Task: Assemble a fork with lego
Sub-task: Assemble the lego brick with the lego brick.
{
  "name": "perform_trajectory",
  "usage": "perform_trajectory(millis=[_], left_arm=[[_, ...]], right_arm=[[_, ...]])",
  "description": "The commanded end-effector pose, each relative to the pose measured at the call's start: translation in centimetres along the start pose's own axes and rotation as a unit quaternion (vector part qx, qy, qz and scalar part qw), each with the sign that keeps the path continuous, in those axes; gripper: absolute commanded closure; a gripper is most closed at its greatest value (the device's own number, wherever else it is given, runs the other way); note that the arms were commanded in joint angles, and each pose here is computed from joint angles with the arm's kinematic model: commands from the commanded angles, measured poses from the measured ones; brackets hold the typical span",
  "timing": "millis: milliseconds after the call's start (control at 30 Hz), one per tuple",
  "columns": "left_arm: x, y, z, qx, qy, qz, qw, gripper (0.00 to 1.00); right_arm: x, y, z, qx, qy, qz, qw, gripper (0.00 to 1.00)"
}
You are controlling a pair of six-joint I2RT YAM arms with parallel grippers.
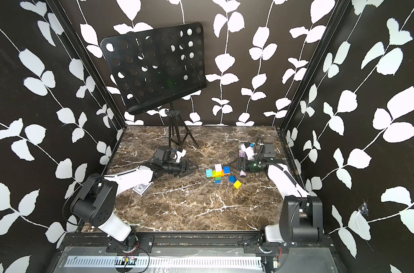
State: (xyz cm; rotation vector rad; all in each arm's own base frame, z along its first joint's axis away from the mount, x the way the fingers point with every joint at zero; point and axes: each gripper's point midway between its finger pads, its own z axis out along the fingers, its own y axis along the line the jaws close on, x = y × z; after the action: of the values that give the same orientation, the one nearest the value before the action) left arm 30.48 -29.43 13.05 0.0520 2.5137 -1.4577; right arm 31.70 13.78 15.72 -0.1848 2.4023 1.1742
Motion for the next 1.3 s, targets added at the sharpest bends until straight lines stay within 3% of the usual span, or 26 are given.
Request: perform_trajectory(millis=[0,433,767,1267], left_arm=[[0.1,-1.4,-0.5,0.006,-0.006,0.022,1.0,0.35],[1.6,-3.7,2.6,0.043,0.01,0.023,0.999,0.31],[1.9,-3.1,4.0,0.039,0.019,0.012,0.999,0.32],[2.1,-2.6,4.6,0.037,0.027,0.005,0.999,0.35]], right_arm=[[-1.2,1.4,0.3,-0.059,-0.041,0.027,0.997,0.29],[-0.6,-0.1,1.8,-0.107,-0.037,0.053,0.992,0.27],[0.4,-1.2,2.8,-0.118,-0.024,0.072,0.99,0.28],[0.9,-2.1,3.7,-0.127,-0.01,0.093,0.988,0.4]])
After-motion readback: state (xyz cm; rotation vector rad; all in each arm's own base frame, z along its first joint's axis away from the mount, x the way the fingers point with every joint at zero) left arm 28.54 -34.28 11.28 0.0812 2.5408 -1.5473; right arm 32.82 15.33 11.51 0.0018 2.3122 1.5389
